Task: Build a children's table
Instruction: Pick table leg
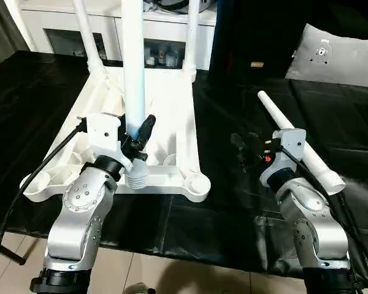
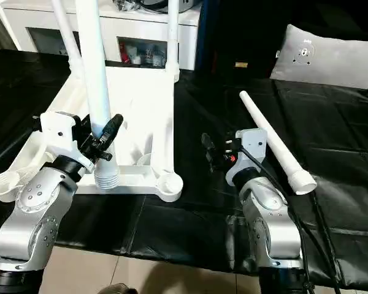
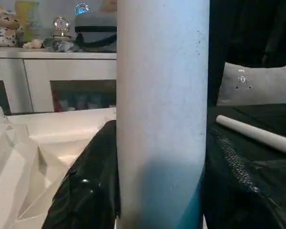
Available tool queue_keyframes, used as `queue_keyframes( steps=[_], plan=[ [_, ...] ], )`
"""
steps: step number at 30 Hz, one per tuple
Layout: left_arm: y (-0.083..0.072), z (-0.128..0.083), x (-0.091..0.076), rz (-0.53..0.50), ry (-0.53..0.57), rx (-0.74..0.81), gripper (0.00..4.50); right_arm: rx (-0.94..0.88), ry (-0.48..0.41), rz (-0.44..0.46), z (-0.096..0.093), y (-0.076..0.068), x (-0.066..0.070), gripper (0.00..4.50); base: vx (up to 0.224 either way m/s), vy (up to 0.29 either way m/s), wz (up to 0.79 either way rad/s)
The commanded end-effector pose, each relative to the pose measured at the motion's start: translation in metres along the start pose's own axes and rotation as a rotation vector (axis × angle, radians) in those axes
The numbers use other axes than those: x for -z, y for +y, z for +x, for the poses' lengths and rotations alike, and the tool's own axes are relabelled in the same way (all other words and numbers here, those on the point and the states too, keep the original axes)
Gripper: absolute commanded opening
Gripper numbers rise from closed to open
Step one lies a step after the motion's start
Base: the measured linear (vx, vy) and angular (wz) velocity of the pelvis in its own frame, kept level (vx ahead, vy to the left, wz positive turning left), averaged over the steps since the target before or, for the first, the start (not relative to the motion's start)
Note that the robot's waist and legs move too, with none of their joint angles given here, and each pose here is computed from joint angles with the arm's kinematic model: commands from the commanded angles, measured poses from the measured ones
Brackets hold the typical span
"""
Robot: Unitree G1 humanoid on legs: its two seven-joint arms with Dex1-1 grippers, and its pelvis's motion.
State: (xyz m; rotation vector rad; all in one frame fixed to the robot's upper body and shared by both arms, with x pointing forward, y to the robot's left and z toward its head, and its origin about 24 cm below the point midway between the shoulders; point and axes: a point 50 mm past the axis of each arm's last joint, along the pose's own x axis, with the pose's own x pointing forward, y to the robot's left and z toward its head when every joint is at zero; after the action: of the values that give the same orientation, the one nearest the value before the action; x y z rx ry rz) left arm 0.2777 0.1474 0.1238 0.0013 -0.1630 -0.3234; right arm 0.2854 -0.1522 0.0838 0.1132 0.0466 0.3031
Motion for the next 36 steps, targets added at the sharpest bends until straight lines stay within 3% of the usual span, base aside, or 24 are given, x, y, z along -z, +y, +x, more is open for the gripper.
queue_keyframes(
  steps=[1, 36],
  plan=[
    [0.0001, -0.0011, -0.0031, 0.013, -0.013, -0.003, 1.88, 0.012, -0.003, 0.001, -0.0006, -0.0021, 0.0002, 3.90, 0.000, 0.000, 0.00],
    [0.0001, -0.0011, -0.0031, 0.013, -0.013, -0.003, 1.88, 0.012, -0.003, 0.001, -0.0006, -0.0021, 0.0002, 3.90, 0.000, 0.000, 0.00]
  ],
)
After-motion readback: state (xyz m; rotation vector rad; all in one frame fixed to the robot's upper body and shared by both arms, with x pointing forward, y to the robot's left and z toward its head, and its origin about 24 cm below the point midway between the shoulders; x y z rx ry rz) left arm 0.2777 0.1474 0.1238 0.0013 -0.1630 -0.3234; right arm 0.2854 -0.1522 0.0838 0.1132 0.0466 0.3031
